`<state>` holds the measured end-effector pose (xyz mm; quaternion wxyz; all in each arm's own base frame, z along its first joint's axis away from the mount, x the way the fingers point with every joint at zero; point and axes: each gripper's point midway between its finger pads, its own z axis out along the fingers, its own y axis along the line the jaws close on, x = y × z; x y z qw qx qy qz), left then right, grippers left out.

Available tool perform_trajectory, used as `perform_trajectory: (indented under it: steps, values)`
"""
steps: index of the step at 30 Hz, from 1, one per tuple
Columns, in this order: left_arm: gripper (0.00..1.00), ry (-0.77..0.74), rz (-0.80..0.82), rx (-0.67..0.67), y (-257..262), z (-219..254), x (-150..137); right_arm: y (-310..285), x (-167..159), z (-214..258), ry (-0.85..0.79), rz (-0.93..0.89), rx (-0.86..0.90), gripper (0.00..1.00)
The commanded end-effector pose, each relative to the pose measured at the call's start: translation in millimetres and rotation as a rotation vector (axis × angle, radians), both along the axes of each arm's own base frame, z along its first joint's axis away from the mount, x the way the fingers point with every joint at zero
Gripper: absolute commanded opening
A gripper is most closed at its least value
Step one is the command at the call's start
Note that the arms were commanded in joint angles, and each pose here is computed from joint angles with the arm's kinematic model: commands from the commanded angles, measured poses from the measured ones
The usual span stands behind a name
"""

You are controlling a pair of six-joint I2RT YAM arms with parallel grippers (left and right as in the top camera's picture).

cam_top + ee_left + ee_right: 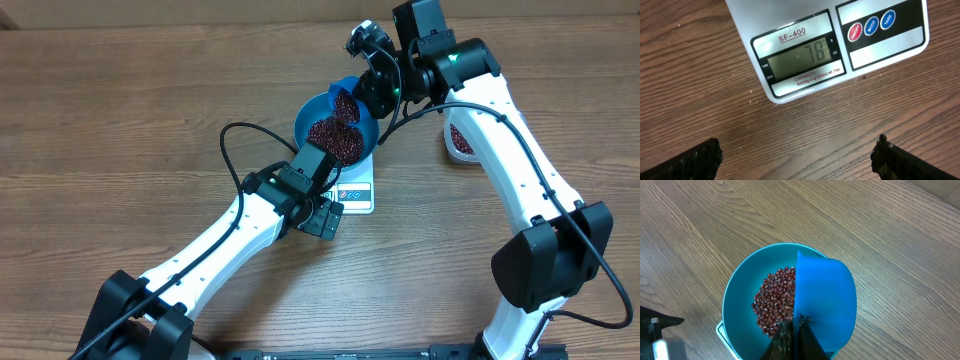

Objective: Scoop item into bowl and weigh 150g on scale
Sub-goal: 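Tip the scoop with the right gripper to pour beans into the bowl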

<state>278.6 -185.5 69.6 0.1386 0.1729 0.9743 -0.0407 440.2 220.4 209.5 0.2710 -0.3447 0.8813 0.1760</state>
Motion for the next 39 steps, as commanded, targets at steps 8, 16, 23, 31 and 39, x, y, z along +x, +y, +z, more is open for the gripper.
perform_trajectory:
  steps: [8, 16, 23, 31, 39]
  values:
    - [1.00, -0.013, -0.023, 0.010, -0.1, 1.1, -0.6, 2.7, 3.2, 17.0, -0.042, 0.006, 0.019, 0.04]
    - [1.00, -0.012, -0.023, 0.010, -0.1, 1.1, -0.7, 3.0, 4.1, 17.6, -0.047, 0.006, 0.020, 0.04]
    - [1.00, -0.013, -0.023, 0.010, -0.1, 1.1, -0.6, 3.1, 4.6, 18.0, -0.050, 0.005, 0.021, 0.04]
    - [0.99, -0.013, -0.023, 0.010, -0.2, 1.1, -0.7, 6.1, 1.3, 18.4, -0.037, 0.019, 0.037, 0.04]
    - [0.99, -0.012, -0.023, 0.011, -0.1, 1.1, -0.7, 8.0, 1.3, 19.1, -0.041, 0.024, 0.041, 0.04]
